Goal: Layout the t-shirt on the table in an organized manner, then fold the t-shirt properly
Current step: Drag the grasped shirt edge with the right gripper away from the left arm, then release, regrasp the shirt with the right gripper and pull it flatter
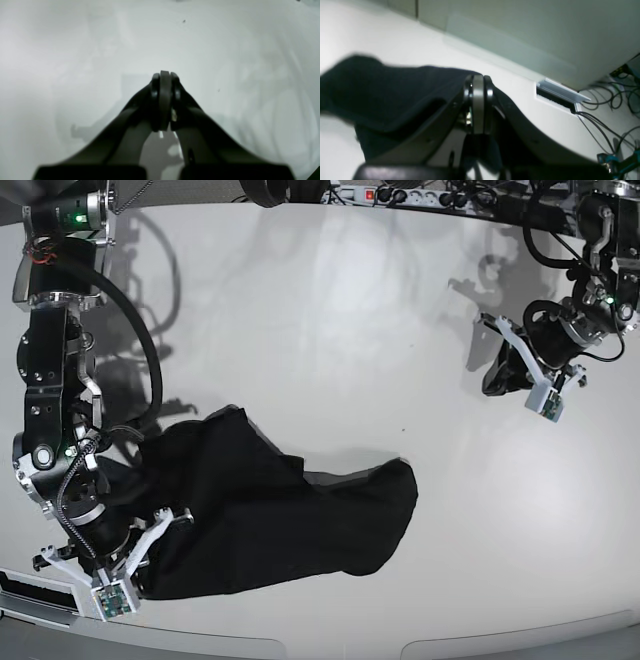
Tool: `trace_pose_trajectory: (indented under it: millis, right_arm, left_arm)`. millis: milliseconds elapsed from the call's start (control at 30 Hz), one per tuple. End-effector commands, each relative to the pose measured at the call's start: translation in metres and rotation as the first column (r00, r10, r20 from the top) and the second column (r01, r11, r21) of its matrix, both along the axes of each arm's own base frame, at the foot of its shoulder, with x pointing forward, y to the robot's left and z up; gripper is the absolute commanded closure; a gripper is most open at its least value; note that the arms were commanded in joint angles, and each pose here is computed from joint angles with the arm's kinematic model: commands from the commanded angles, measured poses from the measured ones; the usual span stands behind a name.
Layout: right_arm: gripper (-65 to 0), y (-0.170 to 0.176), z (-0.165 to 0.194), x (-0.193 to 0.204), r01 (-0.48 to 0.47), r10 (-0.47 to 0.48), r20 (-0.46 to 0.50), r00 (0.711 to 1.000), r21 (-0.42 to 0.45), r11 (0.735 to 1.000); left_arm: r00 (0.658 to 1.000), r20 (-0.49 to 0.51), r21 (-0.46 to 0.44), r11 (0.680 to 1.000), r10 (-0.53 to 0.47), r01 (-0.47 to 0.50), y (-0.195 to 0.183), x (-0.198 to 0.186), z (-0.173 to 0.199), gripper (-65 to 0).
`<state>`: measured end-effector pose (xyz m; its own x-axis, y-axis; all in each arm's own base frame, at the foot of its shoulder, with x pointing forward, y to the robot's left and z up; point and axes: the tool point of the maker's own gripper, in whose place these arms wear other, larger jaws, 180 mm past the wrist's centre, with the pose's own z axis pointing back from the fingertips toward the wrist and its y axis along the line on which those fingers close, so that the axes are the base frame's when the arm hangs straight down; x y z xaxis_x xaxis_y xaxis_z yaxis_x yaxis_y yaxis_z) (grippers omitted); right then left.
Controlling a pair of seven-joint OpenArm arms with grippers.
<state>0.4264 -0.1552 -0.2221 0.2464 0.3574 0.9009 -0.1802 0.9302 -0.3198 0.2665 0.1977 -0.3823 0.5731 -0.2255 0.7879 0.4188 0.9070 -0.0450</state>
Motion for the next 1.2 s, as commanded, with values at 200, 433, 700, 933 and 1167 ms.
trace_pose_trajectory:
  millis: [200, 433, 700, 933, 1167]
  right_arm:
    - [-40.2, -0.031, -0.032, 0.013, 0.142, -0.139, -0.072, 0.988, 0.046, 0.989]
    - [-41.7, -0.007, -0.021, 0.009, 0.033, -0.025, -0.077, 0.997, 0.099, 0.995]
    - [-41.7, 0.121, -0.053, -0.068, -0.522, 0.6, -0.213, 0.771, 0.328, 0.787]
    - [-41.6, 0.116, -0.128, -0.075, -0.339, 0.375, -0.331, 0.866, 0.164, 0.926]
    - [-41.5, 0.086, -0.165, -0.067, -0.203, 0.193, -0.391, 0.9, 0.017, 0.979]
  left_arm:
    - [0.999, 0.048, -0.042, 0.999, 0.003, -0.001, -0.008, 0.007, 0.011, 0.0]
    - [0.999, 0.046, -0.04, 0.999, 0.003, -0.001, -0.008, 0.007, 0.011, 0.0]
    - [0.999, 0.047, -0.04, 0.999, 0.003, -0.001, -0.008, 0.008, 0.011, 0.0]
    - [0.999, 0.048, -0.041, 0.999, 0.003, -0.001, -0.008, 0.008, 0.011, 0.0]
    - [0.999, 0.05, -0.042, 0.999, 0.003, -0.001, -0.008, 0.008, 0.012, 0.0]
